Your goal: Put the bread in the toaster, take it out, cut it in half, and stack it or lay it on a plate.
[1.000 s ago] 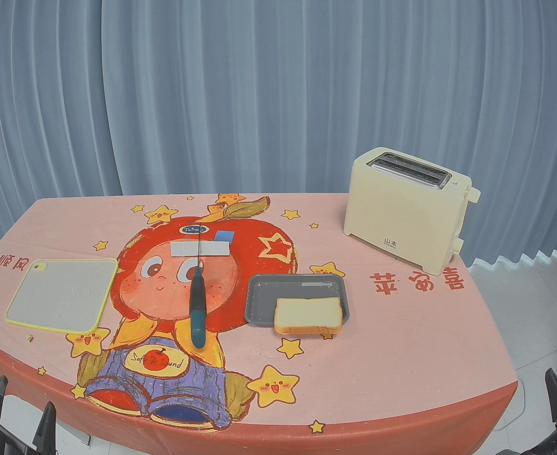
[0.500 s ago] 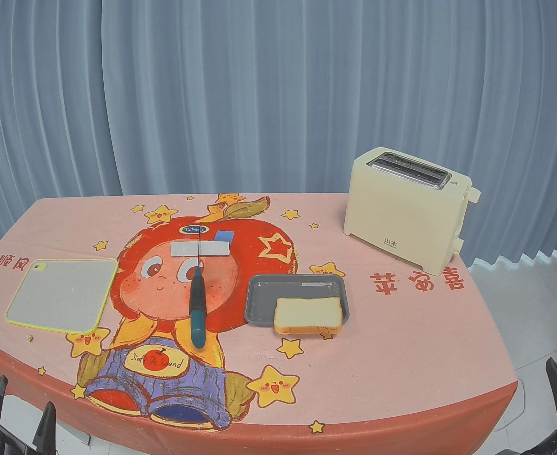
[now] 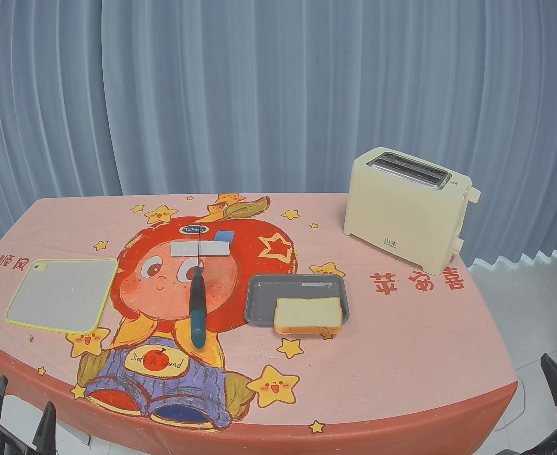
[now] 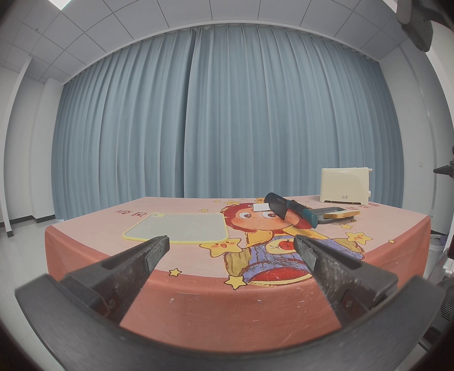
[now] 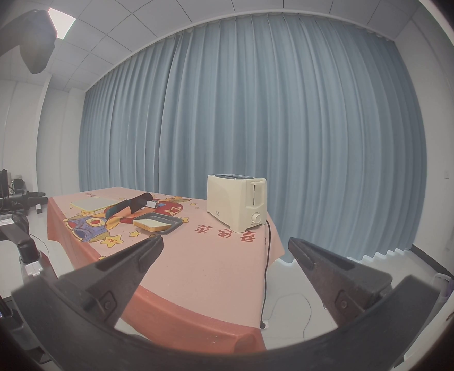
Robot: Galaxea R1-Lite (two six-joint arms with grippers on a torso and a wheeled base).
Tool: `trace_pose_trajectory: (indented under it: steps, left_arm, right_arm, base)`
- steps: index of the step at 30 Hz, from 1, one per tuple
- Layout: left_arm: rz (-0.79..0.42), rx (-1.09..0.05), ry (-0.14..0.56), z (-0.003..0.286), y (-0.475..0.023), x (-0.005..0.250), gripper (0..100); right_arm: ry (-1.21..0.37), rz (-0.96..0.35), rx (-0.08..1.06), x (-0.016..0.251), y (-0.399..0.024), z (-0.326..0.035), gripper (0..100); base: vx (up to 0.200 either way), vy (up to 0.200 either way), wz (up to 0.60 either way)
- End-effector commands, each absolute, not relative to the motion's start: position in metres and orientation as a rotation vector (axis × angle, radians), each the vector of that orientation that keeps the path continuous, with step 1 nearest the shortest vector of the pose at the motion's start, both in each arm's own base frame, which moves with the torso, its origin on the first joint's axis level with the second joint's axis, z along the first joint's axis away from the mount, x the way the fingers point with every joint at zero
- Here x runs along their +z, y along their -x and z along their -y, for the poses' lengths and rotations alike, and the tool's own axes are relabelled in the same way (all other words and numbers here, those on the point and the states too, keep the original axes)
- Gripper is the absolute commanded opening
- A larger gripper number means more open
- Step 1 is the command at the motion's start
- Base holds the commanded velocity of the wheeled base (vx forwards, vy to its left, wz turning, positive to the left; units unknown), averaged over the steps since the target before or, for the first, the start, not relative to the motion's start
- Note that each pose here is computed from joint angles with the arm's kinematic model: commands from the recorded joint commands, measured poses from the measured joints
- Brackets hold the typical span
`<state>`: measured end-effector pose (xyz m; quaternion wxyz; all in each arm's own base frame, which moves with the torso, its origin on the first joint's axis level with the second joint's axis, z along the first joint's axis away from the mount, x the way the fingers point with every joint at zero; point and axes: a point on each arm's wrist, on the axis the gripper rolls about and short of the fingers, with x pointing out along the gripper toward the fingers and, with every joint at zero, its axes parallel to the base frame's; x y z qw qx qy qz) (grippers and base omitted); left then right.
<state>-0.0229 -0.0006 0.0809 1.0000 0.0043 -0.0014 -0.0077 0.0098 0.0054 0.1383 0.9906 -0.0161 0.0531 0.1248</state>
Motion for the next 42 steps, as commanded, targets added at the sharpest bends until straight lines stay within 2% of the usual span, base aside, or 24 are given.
trace_pose_trajectory:
  steps: [1, 10, 17, 22, 26, 37, 42]
  left_arm:
    - [0.0, -0.014, -0.008, 0.001, 0.023, 0.076, 100]
    - [0.0, -0.014, -0.009, 0.001, 0.023, 0.076, 100]
    - [0.0, -0.014, -0.009, 0.001, 0.023, 0.076, 100]
    - [0.0, -0.014, -0.009, 0.001, 0.023, 0.076, 100]
    - [0.0, -0.015, -0.009, 0.001, 0.023, 0.076, 100]
    - [0.0, -0.015, -0.009, 0.001, 0.023, 0.076, 100]
    - [0.0, -0.014, -0.008, 0.001, 0.023, 0.076, 100]
  right_arm:
    - [0.032, -0.147, 0.284, 0.14, -0.016, -0.006, 100]
    - [0.051, -0.199, 0.318, 0.145, -0.028, -0.007, 100]
    - [0.057, -0.188, 0.362, 0.173, -0.043, -0.009, 100]
    - [0.062, -0.213, 0.418, 0.181, -0.056, -0.014, 100]
    - [0.063, -0.243, 0.45, 0.18, -0.062, -0.016, 100]
    - [0.083, -0.348, 0.644, 0.165, -0.069, -0.032, 100]
    - [0.074, -0.372, 0.654, 0.165, -0.074, -0.035, 100]
  base:
    - [0.0, 0.0, 0.0]
    - [0.0, 0.0, 0.0]
    - [0.0, 0.0, 0.0]
    - [0.0, 0.0, 0.0]
    - [0.0, 0.0, 0.0]
    - [0.0, 0.0, 0.0]
    - [0.0, 0.0, 0.0]
